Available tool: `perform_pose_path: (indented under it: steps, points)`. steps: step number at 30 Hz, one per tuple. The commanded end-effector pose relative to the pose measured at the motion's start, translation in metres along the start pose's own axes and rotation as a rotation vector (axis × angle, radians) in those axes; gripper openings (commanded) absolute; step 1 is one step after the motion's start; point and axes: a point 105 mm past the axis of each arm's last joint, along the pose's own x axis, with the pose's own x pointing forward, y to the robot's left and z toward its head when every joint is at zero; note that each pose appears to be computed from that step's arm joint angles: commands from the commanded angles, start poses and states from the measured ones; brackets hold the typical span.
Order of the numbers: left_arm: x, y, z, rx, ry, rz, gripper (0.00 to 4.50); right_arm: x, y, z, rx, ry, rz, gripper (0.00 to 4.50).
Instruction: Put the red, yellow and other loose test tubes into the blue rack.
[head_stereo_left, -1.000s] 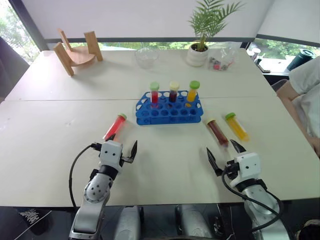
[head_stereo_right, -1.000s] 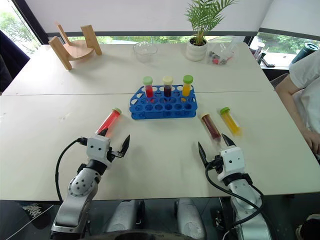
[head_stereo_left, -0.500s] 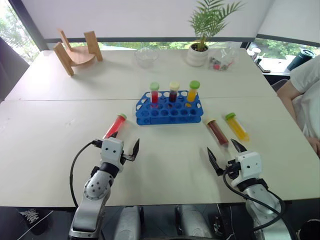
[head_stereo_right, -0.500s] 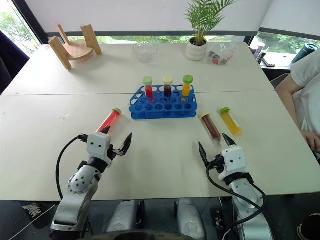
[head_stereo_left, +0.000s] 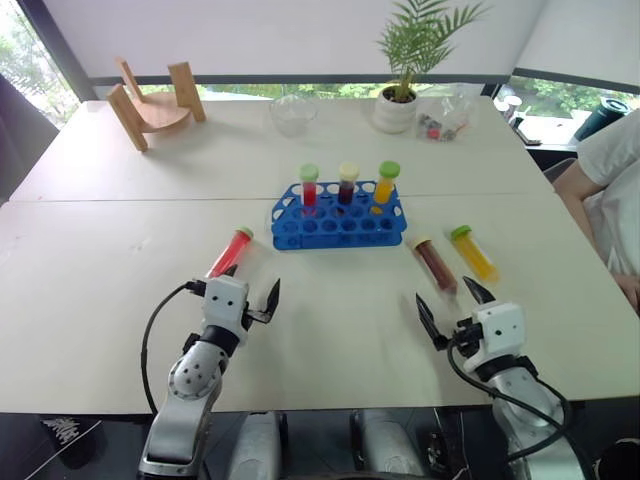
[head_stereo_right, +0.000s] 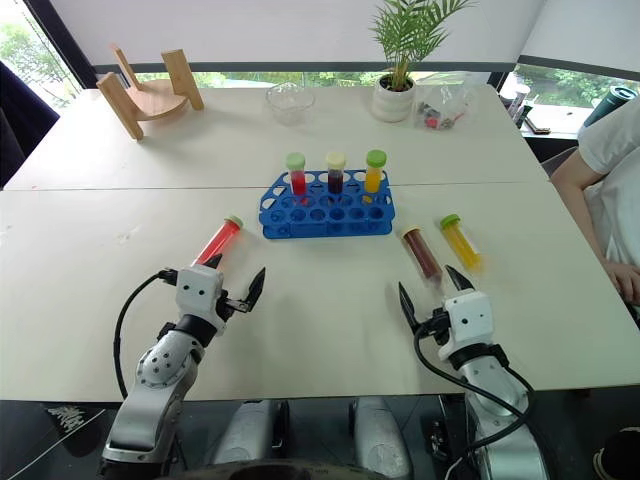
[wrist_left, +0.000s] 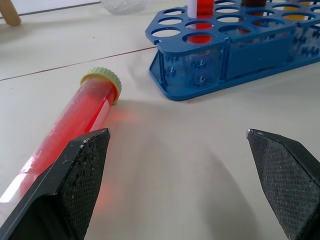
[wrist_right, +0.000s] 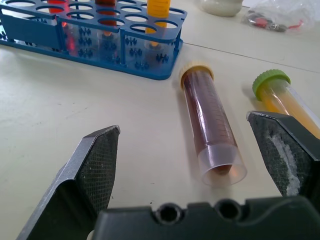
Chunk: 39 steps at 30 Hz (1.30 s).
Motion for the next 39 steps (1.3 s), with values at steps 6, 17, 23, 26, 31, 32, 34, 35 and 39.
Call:
perform_pose_path:
  steps: [6, 17, 23, 26, 31, 32, 34, 35, 39]
  points:
    - [-0.005, -0.006, 0.044, -0.044, -0.010, -0.429, 4.49, 0.023, -0.036, 0.053, 0.036, 0.078, 0.054, 4.50]
    - [-0.017, 0.014, 0.119, 0.107, 0.055, -0.969, 4.49, 0.066, -0.084, 0.101, 0.235, 0.615, 0.246, 4.50]
    - [-0.019, 0.020, 0.129, 0.172, 0.071, -1.052, 4.49, 0.083, -0.097, 0.098, 0.206, 0.781, 0.240, 4.50]
    - [-0.017, 0.020, 0.134, 0.187, 0.051, -1.051, 4.49, 0.091, -0.105, 0.088, 0.138, 0.841, 0.219, 4.50]
    - [-0.016, 0.023, 0.136, 0.208, 0.036, -1.019, 4.49, 0.102, -0.119, 0.076, 0.092, 0.884, 0.215, 4.50]
    - [-0.016, 0.024, 0.136, 0.211, 0.036, -1.017, 4.49, 0.104, -0.121, 0.073, 0.084, 0.892, 0.219, 4.50]
    - [-0.017, 0.025, 0.135, 0.218, 0.035, -1.004, 4.49, 0.108, -0.124, 0.066, 0.071, 0.908, 0.220, 4.50]
    - [-0.018, 0.026, 0.134, 0.221, 0.034, -0.997, 4.49, 0.109, -0.125, 0.062, 0.065, 0.918, 0.225, 4.50]
    - [-0.020, 0.026, 0.133, 0.221, 0.034, -0.990, 4.49, 0.111, -0.124, 0.049, 0.055, 0.959, 0.252, 4.50]
